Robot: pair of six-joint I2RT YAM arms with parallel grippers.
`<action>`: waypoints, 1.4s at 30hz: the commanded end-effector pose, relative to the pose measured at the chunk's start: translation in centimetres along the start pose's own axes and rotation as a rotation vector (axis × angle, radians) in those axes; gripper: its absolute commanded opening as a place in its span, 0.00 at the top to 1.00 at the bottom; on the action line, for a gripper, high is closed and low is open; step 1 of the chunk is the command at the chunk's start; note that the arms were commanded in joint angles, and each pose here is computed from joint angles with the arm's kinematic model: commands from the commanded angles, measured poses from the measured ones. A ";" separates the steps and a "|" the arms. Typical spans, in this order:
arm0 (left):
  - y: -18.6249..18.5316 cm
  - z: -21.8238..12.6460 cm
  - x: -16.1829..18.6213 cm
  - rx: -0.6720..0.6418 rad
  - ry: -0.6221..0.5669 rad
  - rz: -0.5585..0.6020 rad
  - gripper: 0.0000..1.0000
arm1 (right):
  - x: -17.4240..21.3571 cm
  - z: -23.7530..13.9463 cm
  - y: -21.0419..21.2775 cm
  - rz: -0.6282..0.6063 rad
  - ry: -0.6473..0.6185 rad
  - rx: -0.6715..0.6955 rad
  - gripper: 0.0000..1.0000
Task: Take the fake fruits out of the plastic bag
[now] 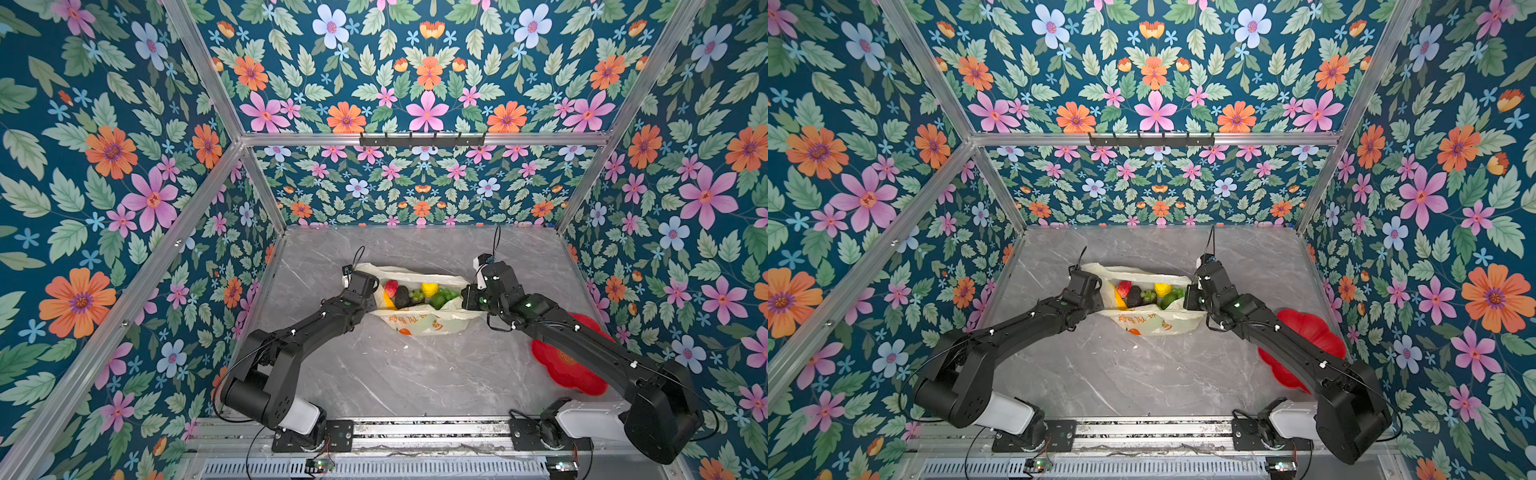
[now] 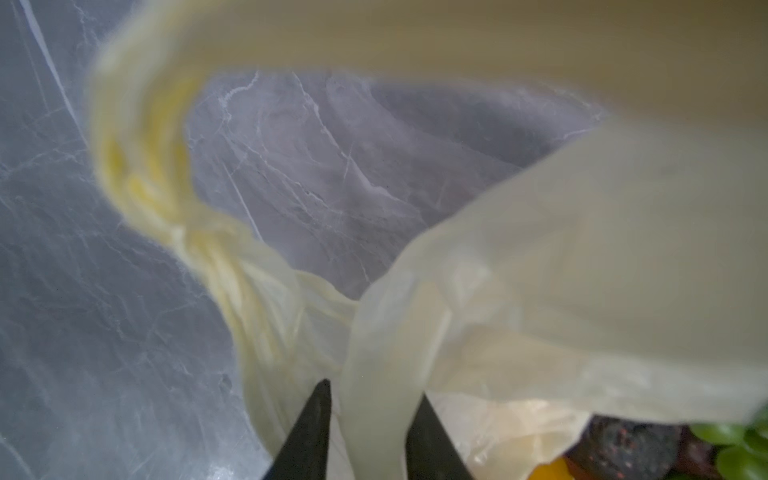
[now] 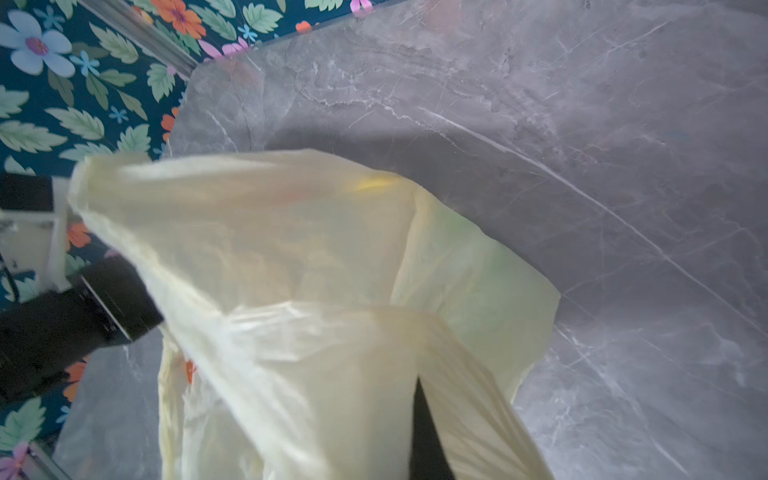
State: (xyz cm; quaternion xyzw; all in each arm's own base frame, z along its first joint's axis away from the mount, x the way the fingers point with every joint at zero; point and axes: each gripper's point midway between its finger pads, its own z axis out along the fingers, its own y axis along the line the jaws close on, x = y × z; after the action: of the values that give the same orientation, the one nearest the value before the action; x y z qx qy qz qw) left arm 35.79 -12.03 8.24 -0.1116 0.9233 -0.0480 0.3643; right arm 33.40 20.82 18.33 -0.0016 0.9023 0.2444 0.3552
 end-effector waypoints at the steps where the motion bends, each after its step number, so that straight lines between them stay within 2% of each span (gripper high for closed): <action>1: -0.3 -0.2 0.1 0.077 -0.032 0.012 0.88 | -2.1 0.5 1.8 0.083 -0.013 -0.155 1.00; 5: 1.4 -0.7 1.5 0.106 -0.045 -0.023 1.00 | -5.6 1.4 0.5 0.182 -0.050 -0.237 1.00; 9: 2.8 -1.2 2.5 0.140 -0.060 -0.062 1.00 | -9.7 2.9 -0.8 0.283 -0.096 -0.322 1.00; 16: -0.1 -3.0 1.7 0.275 -0.081 -0.007 1.00 | -13.0 6.8 2.4 0.278 -0.062 -0.429 1.00; 20: -2.1 -4.1 1.9 0.322 -0.098 0.036 1.00 | -12.9 7.5 3.4 0.207 -0.031 -0.372 1.00; 22: -3.1 -4.5 2.5 0.334 -0.097 0.062 1.00 | -12.5 7.2 2.9 0.187 -0.029 -0.317 0.88; 25: -3.6 -4.7 3.4 0.322 -0.088 0.080 1.00 | -12.3 5.9 1.1 0.166 -0.056 -0.197 0.57; 27: -3.6 -4.7 4.0 0.314 -0.073 0.067 1.00 | -11.8 4.9 -0.1 0.147 -0.061 -0.119 0.43; 28: -3.5 -4.7 4.3 0.315 -0.070 0.052 1.00 | -12.3 3.1 -0.3 0.134 -0.096 -0.084 0.37; 30: -3.3 -4.8 4.7 0.315 -0.068 0.020 1.00 | -11.8 1.7 -1.5 0.117 -0.100 0.002 0.29; 32: -3.4 -4.9 4.7 0.325 -0.061 -0.002 1.00 | -11.1 0.4 -2.2 0.103 -0.091 0.053 0.25; 35: -4.6 -5.5 4.4 0.361 -0.068 -0.001 1.00 | -9.8 -1.9 -1.1 0.039 -0.102 0.092 0.23; 39: -5.7 -6.1 4.2 0.385 -0.084 0.013 1.00 | -7.2 -3.0 2.9 -0.106 -0.085 0.149 0.25; 42: -6.1 -6.1 3.9 0.395 -0.091 0.005 1.00 | -4.9 -2.3 7.0 -0.203 -0.049 0.111 0.29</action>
State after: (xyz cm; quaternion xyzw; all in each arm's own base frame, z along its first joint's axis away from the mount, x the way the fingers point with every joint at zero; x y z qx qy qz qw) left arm 29.25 -18.63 10.29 -0.0279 0.8878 -0.2146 0.4061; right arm 35.35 24.78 27.23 -0.0434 0.8890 0.2178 0.4005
